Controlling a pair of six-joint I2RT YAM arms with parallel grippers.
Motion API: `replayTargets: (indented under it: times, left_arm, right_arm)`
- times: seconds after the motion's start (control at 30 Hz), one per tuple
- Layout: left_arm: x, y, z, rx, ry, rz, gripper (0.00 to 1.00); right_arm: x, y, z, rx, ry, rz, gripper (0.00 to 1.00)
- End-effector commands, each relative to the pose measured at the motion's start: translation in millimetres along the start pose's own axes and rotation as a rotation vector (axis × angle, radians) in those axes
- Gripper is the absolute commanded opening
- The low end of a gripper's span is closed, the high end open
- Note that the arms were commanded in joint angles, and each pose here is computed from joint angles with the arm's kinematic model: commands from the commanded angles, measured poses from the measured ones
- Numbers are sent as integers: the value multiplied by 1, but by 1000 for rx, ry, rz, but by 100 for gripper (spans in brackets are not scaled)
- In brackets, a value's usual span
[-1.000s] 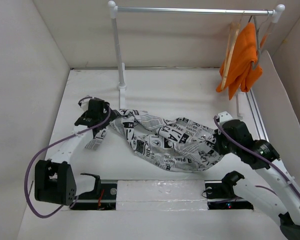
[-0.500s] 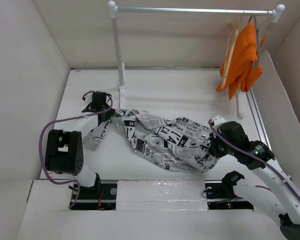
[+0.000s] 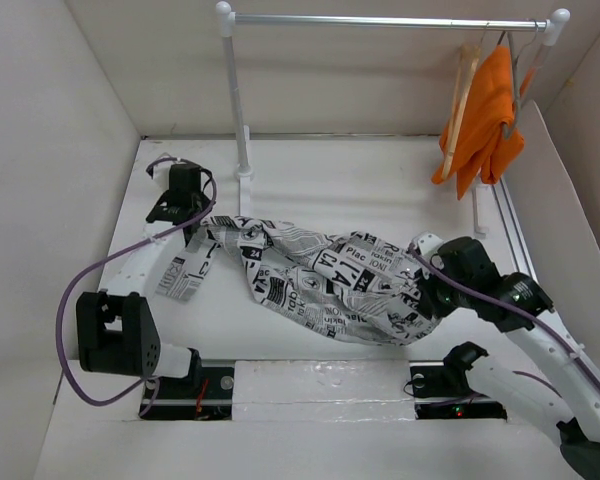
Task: Place the trousers on the hanger
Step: Flatten out the trousers at the center of the board.
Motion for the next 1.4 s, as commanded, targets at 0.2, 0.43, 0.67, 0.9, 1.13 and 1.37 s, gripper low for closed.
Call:
replayTargets:
  times: [0.2, 0.43, 0.67, 0.9, 1.13, 1.37]
  left_arm:
    - [-33, -17, -27, -178, -63, -107, 0]
    - [-33, 17, -10, -75, 62, -132, 67]
    - [-30, 41, -9, 96, 102, -47, 90]
    - [-49, 49, -14, 229, 105, -45, 92]
    - [-77, 54, 8, 263, 223, -92, 85]
    - [-90, 60, 20, 313, 245, -98, 73]
  right_arm:
    - [3, 60, 14, 305, 99, -561, 0]
    - [22, 30, -7, 224, -4, -258, 80]
    - [-54, -60, -36, -252, -138, 196, 84]
    - [-99, -137, 7, -524, -166, 382, 86]
    - [-154, -146, 20, -579, -157, 253, 76]
    - [-158, -129, 38, -635, -184, 180, 48]
Point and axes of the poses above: each gripper's point midway between its finger pads, its own x axis back along the fingers, its own y axis along the line the jaws close on, z = x × y, the point moved 6 cm from there along x, back along the fingers, and after that the axes turned 15 degrees about x, right-handed, at the moved point
